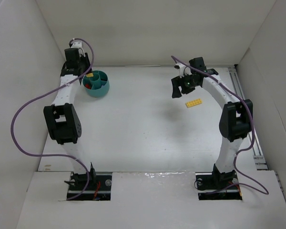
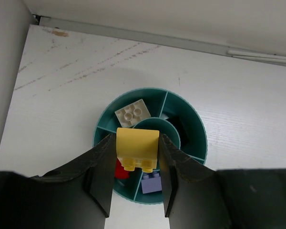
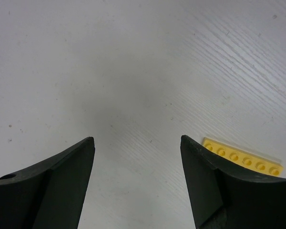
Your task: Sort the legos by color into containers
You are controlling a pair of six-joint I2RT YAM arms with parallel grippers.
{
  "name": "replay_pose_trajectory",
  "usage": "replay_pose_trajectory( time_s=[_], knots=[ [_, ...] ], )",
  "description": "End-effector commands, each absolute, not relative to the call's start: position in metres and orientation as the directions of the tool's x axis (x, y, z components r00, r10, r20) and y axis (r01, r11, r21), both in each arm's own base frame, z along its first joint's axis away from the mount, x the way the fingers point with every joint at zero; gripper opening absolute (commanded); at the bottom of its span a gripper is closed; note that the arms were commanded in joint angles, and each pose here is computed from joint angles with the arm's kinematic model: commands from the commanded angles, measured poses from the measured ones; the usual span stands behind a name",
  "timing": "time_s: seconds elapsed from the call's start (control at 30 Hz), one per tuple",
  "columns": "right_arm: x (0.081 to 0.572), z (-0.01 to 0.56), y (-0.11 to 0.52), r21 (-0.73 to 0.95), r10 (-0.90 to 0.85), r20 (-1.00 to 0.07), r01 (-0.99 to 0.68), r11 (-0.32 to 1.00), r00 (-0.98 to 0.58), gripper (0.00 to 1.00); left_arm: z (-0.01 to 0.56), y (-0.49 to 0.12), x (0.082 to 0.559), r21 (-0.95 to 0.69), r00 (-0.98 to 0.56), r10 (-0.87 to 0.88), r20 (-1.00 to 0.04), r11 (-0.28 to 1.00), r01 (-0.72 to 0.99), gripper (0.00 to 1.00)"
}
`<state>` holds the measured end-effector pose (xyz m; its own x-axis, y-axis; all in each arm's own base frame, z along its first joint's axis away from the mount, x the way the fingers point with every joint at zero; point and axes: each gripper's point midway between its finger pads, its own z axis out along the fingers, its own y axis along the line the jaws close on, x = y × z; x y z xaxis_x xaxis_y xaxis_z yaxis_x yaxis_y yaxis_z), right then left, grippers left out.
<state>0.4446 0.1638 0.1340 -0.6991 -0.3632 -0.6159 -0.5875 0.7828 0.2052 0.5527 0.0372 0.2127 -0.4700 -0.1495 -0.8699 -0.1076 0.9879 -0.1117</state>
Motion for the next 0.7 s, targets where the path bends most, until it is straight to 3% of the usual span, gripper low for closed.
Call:
replay_pose_trajectory(
  time_s=[0.0,0.4,0.43,0.53,0.57,0.67],
  knots=[
    [0.453,0.155,0.160,0.174,-0.343,-0.669,-0.588,0.790,-0.659,0.77,0.246,0.039,0.572,-0.102,-0.378,-0.128,-0.917,0.991,-0.088,0.00],
    [0.458,0.151,0.146,0.147,-0.334,-0.663,-0.555,0.819,-0.670,0.78,0.219,0.027,0.584,-0.119,-0.426,-0.128,-0.896,0.992,-0.048,0.00],
    [0.459,0.151,0.146,0.140,-0.343,-0.665,-0.562,0.815,-0.664,0.78,0.220,0.024,0.584,-0.127,-0.427,-0.128,-0.895,0.991,-0.032,0.04],
    [0.462,0.141,0.130,0.116,-0.352,-0.650,-0.545,0.830,-0.674,0.78,0.220,0.018,0.584,-0.126,-0.431,-0.107,-0.896,0.992,0.016,0.35],
    [0.465,0.137,0.115,0.085,-0.366,-0.643,-0.537,0.839,-0.673,0.78,0.232,0.012,0.585,-0.135,-0.401,-0.104,-0.910,0.990,0.048,0.61],
    [0.472,0.138,0.095,0.062,-0.355,-0.649,-0.512,0.857,-0.673,0.77,0.249,0.012,0.584,-0.131,-0.372,-0.102,-0.923,0.990,0.053,0.68]
  ],
)
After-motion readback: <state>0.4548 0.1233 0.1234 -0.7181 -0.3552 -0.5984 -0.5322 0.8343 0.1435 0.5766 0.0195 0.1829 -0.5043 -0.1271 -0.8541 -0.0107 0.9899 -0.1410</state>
